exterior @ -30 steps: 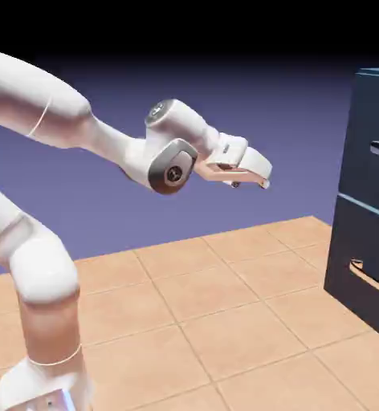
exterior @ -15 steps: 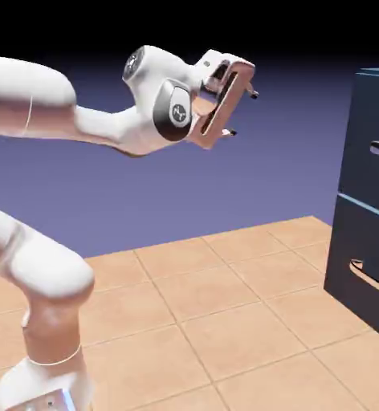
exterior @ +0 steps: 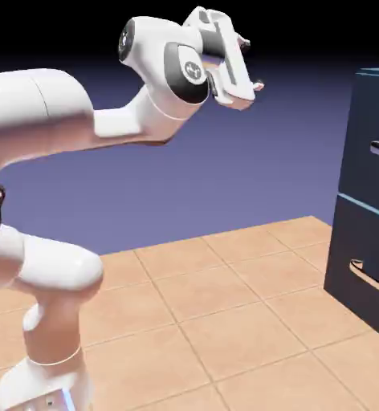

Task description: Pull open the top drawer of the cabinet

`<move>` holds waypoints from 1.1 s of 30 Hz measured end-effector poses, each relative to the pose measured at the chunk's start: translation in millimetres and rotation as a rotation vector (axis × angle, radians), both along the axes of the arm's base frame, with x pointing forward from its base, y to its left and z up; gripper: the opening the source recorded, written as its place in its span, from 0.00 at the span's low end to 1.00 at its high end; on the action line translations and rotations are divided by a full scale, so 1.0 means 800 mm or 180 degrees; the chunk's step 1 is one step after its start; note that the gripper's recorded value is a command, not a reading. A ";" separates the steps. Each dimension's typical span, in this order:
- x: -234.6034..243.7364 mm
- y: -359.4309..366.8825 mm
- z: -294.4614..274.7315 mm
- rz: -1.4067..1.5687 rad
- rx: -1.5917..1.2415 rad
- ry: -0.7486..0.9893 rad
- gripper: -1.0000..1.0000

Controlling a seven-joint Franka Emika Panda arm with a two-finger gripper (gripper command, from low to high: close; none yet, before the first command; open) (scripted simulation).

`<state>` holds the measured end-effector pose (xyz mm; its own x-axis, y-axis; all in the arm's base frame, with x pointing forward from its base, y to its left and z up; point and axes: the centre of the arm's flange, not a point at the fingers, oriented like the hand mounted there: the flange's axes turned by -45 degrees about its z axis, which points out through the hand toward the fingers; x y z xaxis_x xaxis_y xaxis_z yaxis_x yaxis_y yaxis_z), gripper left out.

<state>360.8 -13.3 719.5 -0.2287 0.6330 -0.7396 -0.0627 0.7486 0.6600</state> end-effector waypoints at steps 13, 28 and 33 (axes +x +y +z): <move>0.061 -0.083 -0.004 -0.0003 -0.2173 -0.0785 1.00; 0.203 -0.135 -0.109 -0.0124 -0.4814 -0.1041 1.00; 0.259 -0.131 -0.168 -0.0068 -0.5759 -0.1012 1.00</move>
<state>567.9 -117.8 584.9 0.0361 -0.8939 -0.4468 0.0086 0.4474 -0.8943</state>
